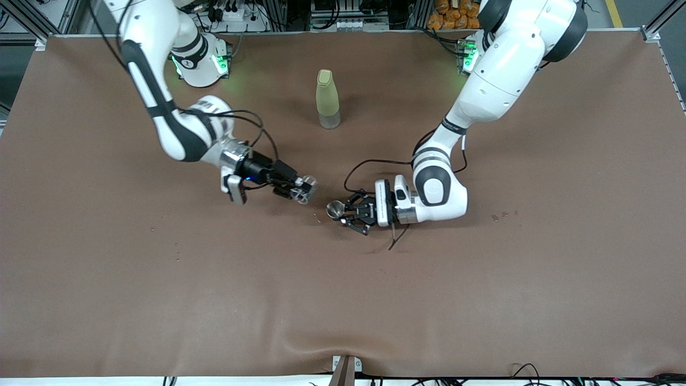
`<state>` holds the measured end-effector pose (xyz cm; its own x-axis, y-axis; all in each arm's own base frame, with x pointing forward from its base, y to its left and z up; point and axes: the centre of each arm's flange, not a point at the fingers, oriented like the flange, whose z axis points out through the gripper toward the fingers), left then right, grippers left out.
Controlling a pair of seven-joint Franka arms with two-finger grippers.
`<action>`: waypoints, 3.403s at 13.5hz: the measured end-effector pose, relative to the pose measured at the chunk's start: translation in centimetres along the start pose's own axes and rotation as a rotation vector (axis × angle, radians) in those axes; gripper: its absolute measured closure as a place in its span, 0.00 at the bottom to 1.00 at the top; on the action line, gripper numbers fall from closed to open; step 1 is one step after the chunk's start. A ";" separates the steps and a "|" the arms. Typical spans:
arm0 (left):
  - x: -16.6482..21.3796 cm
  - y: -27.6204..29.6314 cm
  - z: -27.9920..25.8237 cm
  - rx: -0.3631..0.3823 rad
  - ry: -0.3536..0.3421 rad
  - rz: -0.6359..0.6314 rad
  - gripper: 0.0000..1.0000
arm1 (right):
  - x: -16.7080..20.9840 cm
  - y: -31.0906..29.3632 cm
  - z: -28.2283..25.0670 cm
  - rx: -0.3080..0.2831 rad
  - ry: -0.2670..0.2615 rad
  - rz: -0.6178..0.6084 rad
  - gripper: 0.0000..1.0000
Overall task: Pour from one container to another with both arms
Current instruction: 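Tilt the glass cup upright and pull both grippers apart, then lower the glass cup onto the table and open the right gripper, then lower the jigger onto the table and open the left gripper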
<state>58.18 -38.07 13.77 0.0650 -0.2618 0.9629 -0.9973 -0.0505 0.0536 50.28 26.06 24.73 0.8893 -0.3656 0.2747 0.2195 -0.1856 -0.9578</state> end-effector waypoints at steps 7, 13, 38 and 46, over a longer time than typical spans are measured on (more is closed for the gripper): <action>1.6 -2.1 -10.3 0.009 -0.015 0.010 0.79 | 10.3 7.3 -18.6 0.041 -0.251 -0.575 0.50; 0.9 -2.1 -22.9 -0.027 0.003 0.009 0.79 | 13.5 15.0 -34.5 0.125 -0.364 -0.954 0.50; -16.5 2.5 -49.6 0.022 -0.008 -0.026 0.79 | 20.1 18.7 -45.3 0.198 -0.446 -1.030 0.00; -17.0 2.7 -49.1 0.010 0.017 -0.035 0.64 | 30.7 1.9 -38.2 -0.115 -0.701 -0.809 0.00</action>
<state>52.68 13.61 10.51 0.0992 -0.2435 0.9648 -0.9940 -0.0688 0.0849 62.63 -20.37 34.61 0.5366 0.5015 0.6787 0.8395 -0.2358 -0.4895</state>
